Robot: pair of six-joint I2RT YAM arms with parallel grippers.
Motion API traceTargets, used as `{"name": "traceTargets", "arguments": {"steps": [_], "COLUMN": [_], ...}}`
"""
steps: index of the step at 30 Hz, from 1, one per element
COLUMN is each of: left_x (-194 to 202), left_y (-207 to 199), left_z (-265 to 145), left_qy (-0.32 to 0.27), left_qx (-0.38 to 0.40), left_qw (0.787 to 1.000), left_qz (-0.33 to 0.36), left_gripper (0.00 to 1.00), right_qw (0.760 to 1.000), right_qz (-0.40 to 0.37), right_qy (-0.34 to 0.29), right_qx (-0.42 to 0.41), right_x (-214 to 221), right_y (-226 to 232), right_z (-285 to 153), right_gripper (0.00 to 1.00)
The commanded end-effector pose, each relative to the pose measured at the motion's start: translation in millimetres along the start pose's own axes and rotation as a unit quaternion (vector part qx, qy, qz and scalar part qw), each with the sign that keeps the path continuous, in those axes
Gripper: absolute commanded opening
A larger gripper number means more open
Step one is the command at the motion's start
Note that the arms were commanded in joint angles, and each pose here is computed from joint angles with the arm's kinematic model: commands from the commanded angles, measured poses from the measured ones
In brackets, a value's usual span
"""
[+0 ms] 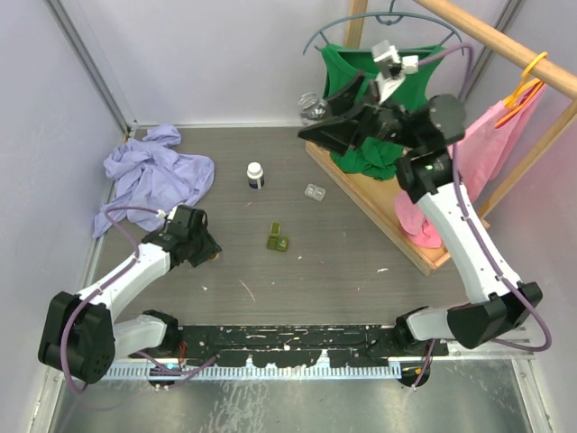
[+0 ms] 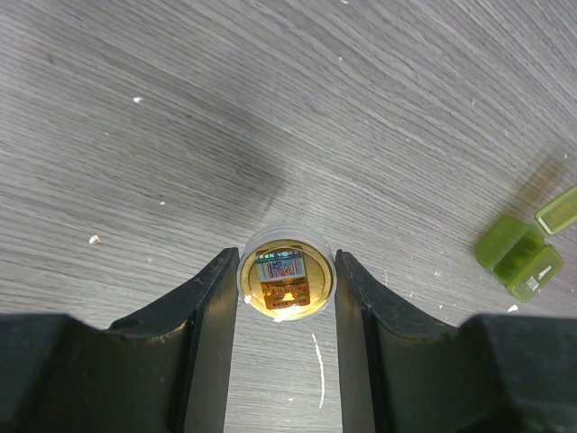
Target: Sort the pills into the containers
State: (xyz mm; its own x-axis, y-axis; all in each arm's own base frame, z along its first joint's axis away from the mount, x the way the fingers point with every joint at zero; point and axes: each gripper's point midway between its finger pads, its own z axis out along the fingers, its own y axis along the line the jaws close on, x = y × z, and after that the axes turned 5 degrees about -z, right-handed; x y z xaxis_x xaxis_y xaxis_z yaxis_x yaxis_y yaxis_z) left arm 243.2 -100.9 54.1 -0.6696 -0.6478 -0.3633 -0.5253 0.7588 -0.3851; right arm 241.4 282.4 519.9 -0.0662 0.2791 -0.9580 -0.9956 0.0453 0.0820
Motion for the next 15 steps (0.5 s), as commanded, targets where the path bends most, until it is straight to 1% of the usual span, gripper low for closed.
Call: {"name": "traceTargets", "arguments": {"steps": [1, 2, 3, 4, 5, 6, 7, 8, 10, 12, 15], "left_x": [-20, -22, -24, -26, -27, -27, -27, -26, -25, -23, -24], "left_y": [3, 6, 9, 11, 14, 16, 17, 18, 20, 21, 14], "left_z": [3, 6, 8, 10, 12, 15, 17, 19, 23, 27, 22], "left_qy": [-0.038, -0.039, -0.040, -0.040, -0.039, -0.036, -0.033, -0.028, -0.021, -0.012, -0.007], "left_qx": [-0.011, -0.021, -0.029, -0.035, -0.043, -0.048, -0.050, -0.052, -0.056, -0.063, -0.051], "left_qw": [0.999, 0.999, 0.999, 0.999, 0.998, 0.998, 0.998, 0.998, 0.998, 0.998, 0.998], "left_qz": [0.006, 0.010, 0.010, 0.012, 0.013, 0.014, 0.014, 0.014, 0.013, 0.016, 0.026], "left_gripper": [0.33, 0.36, 0.39, 0.42, 0.45, 0.46, 0.46, 0.47, 0.49, 0.52, 0.60], "right_qw": [0.986, 0.980, 0.977, 0.985, 0.992, 0.987, 0.983, 0.983, 0.985, 0.984, 0.976], "right_qz": [-0.094, -0.074, -0.110, -0.119, -0.122, -0.115, -0.132, -0.134, -0.131, -0.124, -0.141], "right_qy": [-0.007, -0.031, -0.059, -0.065, -0.033, 0.036, 0.073, 0.082, 0.108, 0.125, 0.163], "right_qx": [-0.137, -0.185, -0.172, -0.102, 0.013, 0.102, 0.103, 0.095, 0.038, 0.003, -0.033], "right_x": [-16, -11, -16, -30, -34, -16, 4, 14, 47, 85, 139], "right_y": [67, 94, 93, 67, 18, -16, -22, -21, -5, 3, 4], "right_z": [-13, -23, -23, -16, -13, -19, -24, -28, -34, -43, -60], "right_gripper": [0.01, 0.01, 0.01, 0.01, 0.01, 0.01, 0.01, 0.01, 0.01, 0.01, 0.01]}}
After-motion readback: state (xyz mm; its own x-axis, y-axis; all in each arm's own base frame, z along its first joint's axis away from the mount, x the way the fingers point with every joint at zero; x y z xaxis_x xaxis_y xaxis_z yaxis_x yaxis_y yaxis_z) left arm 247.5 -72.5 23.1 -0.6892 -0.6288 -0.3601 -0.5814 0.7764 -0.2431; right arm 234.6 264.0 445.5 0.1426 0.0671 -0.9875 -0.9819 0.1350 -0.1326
